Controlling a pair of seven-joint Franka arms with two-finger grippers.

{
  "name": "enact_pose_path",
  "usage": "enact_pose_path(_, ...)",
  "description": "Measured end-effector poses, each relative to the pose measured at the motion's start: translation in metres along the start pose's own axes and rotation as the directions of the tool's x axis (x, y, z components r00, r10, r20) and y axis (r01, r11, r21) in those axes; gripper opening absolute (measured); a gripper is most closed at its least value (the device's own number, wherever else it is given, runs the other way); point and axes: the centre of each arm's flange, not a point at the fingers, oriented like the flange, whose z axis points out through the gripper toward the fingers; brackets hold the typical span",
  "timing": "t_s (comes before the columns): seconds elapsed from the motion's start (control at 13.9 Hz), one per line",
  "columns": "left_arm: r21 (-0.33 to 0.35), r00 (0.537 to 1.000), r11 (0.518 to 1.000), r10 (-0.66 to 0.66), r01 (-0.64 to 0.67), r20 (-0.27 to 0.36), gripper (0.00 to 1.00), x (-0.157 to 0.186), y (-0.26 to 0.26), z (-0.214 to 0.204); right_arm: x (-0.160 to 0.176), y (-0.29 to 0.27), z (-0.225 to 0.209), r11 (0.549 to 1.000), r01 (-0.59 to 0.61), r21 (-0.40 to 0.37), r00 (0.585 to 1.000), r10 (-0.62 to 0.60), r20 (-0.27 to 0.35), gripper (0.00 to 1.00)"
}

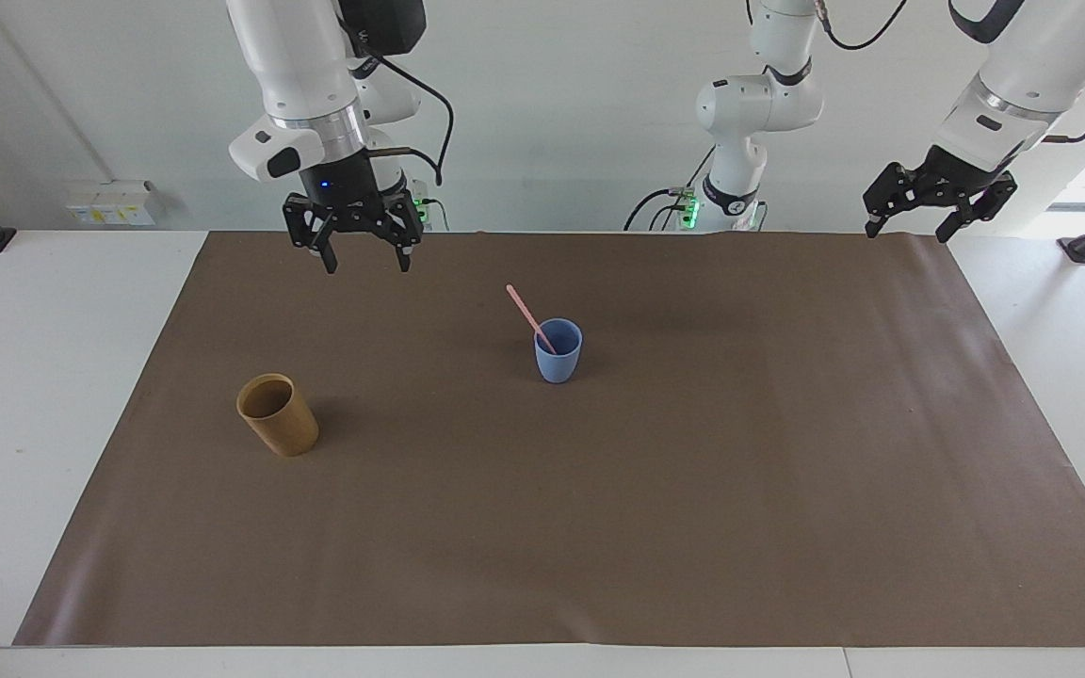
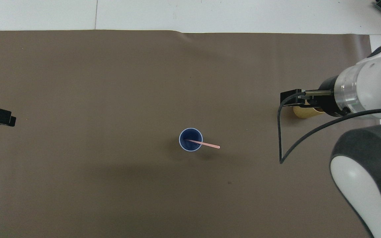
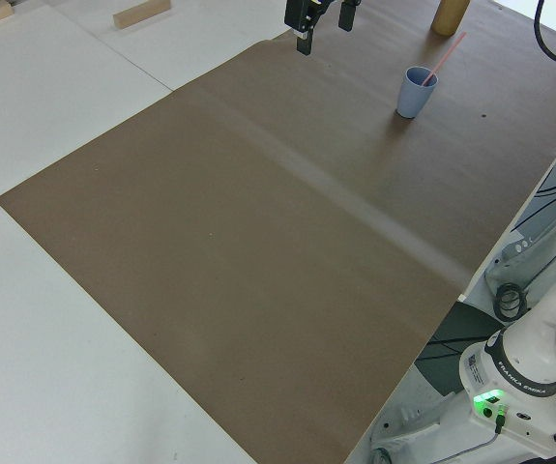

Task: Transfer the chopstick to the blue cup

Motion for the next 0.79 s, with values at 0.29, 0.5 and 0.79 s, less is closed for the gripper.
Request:
enact_pose_path(0.29, 0.0, 1.0, 1.0, 0.0, 0.0, 0.0, 1.0, 0.0, 0.0, 0.0, 0.01, 0.047, 0.0, 0.996, -0.084, -0.012, 0.996, 0.084, 0.006, 1.0)
enact_pose_path(0.5, 0.0, 1.0, 1.0, 0.0, 0.0, 0.0, 1.0, 0.0, 0.0, 0.0, 0.013, 0.071, 0.0, 0.992, -0.128, -0.02, 0.992, 0.128, 0.014, 1.0)
enact_pose_path(0.79, 0.0, 1.0, 1.0, 0.0, 0.0, 0.0, 1.0, 0.0, 0.0, 0.0, 0.014, 0.078, -0.001, 0.99, -0.14, -0.021, 0.99, 0.141, 0.014, 1.0)
